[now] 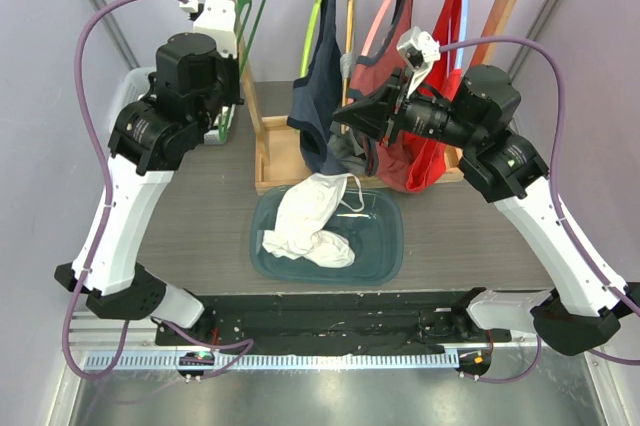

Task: Remove the tank top from the hanger
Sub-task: Place the hanger at the clothesline.

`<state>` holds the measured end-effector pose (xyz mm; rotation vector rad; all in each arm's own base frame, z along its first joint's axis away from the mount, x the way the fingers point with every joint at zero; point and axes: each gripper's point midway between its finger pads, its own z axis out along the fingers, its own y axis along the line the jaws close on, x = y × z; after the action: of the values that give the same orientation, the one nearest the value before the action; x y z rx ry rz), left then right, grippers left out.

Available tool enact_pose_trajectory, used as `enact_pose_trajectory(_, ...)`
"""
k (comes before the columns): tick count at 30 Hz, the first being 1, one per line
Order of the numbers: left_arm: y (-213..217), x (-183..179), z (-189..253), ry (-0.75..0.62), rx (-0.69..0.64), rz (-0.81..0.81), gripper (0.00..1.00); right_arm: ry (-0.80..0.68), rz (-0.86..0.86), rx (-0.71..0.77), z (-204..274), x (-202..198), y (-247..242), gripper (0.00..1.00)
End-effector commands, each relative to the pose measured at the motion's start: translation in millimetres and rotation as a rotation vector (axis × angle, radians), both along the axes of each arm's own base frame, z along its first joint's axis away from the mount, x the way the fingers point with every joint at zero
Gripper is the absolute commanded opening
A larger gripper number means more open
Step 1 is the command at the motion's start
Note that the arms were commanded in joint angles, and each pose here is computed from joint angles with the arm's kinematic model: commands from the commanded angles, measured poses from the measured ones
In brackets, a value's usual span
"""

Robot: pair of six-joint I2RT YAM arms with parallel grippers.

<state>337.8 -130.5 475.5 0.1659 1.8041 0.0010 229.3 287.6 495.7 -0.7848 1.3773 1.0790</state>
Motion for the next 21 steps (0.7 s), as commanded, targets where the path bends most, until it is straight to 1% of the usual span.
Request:
enact_pose_trajectory(1,-4.4,9.8,21.1,-0.069,-0.086,0.026,0.00,-0.034,-0.036,0.017,5.4,-4.9,-9.3,0.01)
enact_pose_trajectory(9,-14.7,24.2,7.3,-0.032,-0.089,0.031,0.00,-0.051,-0.051,0.028,9.5,-13.4,-18.2,0.01)
enact_pose_trajectory(15,-16.0,30.7,7.8,-0.029,-0.105,0.041,0.00,-0.053,-0.049,0.034,9.0,-18.5,-21.3,0.01)
enact_pose_trajectory(21,-19.6,34.7,-11.8,0.021,-0.095,0.044,0.00,-0.056,-0.068,0.033,8.0,-18.0,-24.6,0.01)
